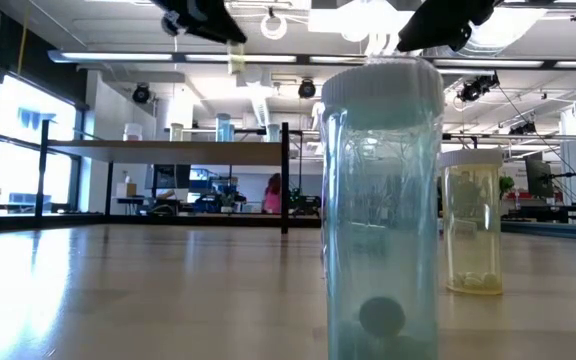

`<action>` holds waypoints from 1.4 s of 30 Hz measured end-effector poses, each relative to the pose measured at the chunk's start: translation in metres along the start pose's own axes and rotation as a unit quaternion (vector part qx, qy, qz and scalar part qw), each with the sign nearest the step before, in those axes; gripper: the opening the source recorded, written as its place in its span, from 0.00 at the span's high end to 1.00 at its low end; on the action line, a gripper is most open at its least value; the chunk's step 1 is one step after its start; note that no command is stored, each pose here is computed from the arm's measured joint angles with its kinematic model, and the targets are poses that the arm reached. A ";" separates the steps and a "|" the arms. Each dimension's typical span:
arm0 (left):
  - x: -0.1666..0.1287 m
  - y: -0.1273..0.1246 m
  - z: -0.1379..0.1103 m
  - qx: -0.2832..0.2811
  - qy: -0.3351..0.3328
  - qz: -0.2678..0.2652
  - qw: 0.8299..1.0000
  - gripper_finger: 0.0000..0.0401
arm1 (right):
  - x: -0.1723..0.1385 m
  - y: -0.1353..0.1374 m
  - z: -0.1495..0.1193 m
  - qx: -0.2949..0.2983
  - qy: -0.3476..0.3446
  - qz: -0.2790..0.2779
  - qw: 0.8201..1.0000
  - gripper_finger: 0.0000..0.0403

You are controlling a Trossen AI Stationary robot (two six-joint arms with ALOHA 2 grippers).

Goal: Pick and place medicine bottles onto shelf by color
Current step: Put the left yellow pill bottle on the shelf aligned with the other yellow pill bottle

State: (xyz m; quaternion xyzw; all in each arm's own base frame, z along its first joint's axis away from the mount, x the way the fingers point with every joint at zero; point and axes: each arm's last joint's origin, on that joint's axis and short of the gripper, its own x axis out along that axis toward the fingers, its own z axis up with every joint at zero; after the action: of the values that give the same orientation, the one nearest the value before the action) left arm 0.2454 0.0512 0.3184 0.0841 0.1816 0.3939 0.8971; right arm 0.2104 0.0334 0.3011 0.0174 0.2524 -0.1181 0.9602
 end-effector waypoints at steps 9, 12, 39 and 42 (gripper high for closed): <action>0.011 0.037 -0.011 -0.098 0.042 0.172 0.979 0.70 | 0.000 0.000 -0.001 0.016 0.003 -0.001 1.000 0.63; 0.015 0.047 -0.019 -0.128 0.063 0.206 0.968 0.70 | 0.000 0.000 -0.001 0.023 0.006 -0.002 1.000 0.63; 0.040 0.072 -0.062 -0.215 0.202 0.256 0.920 0.70 | 0.000 -0.001 -0.004 0.024 0.017 -0.005 1.000 0.63; 0.045 0.069 -0.066 -0.215 0.210 0.259 0.918 0.70 | 0.000 -0.001 -0.004 0.024 0.017 -0.005 1.000 0.63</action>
State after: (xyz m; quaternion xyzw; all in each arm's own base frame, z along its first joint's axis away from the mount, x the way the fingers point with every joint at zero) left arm 0.2008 0.1314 0.2667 -0.1510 0.2485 0.6508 0.7014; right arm 0.2085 0.0330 0.2980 0.0413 0.2661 -0.1283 0.9545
